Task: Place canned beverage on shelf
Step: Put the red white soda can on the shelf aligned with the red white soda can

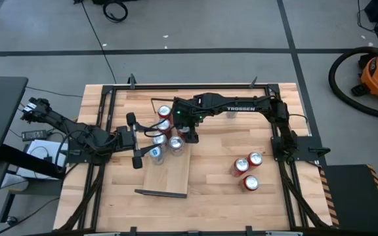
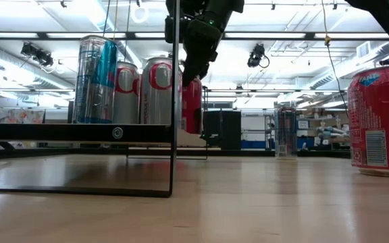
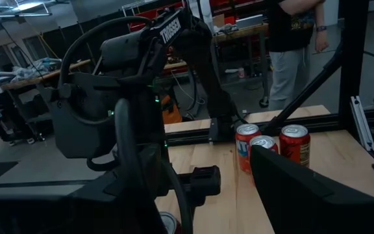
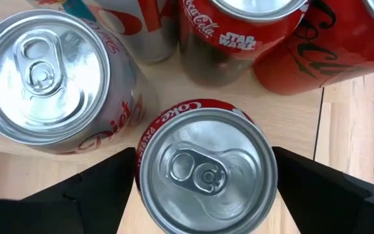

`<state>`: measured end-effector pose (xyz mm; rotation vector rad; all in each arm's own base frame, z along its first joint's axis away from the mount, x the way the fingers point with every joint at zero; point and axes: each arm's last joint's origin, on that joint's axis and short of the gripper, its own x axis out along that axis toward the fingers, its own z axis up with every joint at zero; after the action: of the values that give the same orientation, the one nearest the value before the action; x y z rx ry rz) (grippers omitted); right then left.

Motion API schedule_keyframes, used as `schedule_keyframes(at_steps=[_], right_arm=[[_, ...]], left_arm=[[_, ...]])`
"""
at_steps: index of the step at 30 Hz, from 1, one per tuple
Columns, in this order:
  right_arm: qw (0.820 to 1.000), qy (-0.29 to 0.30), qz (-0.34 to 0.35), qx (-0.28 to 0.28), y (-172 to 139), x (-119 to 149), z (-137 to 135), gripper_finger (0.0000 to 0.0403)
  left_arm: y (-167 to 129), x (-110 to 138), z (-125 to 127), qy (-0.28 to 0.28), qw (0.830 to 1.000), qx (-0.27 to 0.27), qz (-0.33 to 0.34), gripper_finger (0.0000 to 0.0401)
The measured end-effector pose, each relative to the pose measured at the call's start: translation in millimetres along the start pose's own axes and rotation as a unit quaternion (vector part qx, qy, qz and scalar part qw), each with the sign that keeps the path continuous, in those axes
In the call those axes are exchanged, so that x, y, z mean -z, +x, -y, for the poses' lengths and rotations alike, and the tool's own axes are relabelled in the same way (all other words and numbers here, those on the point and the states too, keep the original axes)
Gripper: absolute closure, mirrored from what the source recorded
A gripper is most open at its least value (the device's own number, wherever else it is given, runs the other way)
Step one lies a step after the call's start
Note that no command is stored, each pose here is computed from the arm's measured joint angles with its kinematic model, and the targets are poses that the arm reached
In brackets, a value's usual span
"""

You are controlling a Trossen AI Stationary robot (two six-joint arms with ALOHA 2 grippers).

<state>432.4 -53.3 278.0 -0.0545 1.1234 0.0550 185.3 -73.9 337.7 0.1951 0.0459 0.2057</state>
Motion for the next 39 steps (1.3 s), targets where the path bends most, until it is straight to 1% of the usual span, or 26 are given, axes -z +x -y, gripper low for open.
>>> schedule_keyframes(at_steps=[6,17,25,29,32,34,36,39], right_arm=[[0.999,-0.019,0.013,0.026,0.4,-4.1,-3.5,0.0041],[0.998,-0.022,0.050,0.034,-1.0,-11.3,-2.4,0.0052],[0.995,-0.027,0.091,0.042,-20.8,-15.8,-2.7,0.0052],[0.992,-0.019,0.114,0.049,-41.8,-18.7,-4.0,0.0052],[0.993,-0.011,0.097,0.068,-58.7,-13.1,-5.8,0.0052],[0.995,-0.002,0.066,0.080,-63.5,-5.6,-6.3,0.0052],[0.996,0.012,0.026,0.088,-64.3,3.8,-6.7,0.0052],[0.996,0.030,-0.026,0.084,-59.5,16.3,-7.3,0.0052]], left_arm=[[0.0,0.0,0.0,0.000,1.000,0.000,0.000,0.0152],[0.0,0.0,0.0,0.000,1.000,0.000,0.000,0.0152],[0.0,0.1,0.0,0.001,1.000,0.000,-0.001,0.0152],[0.0,0.3,0.1,0.001,1.000,0.000,-0.001,0.0152],[0.0,0.6,0.1,0.002,1.000,0.000,-0.003,0.0152],[0.0,0.7,0.1,0.002,1.000,0.001,-0.003,0.0152],[0.0,0.7,0.1,0.002,1.000,0.001,-0.003,0.0152],[0.0,0.6,0.1,0.002,1.000,0.000,-0.003,0.0152]])
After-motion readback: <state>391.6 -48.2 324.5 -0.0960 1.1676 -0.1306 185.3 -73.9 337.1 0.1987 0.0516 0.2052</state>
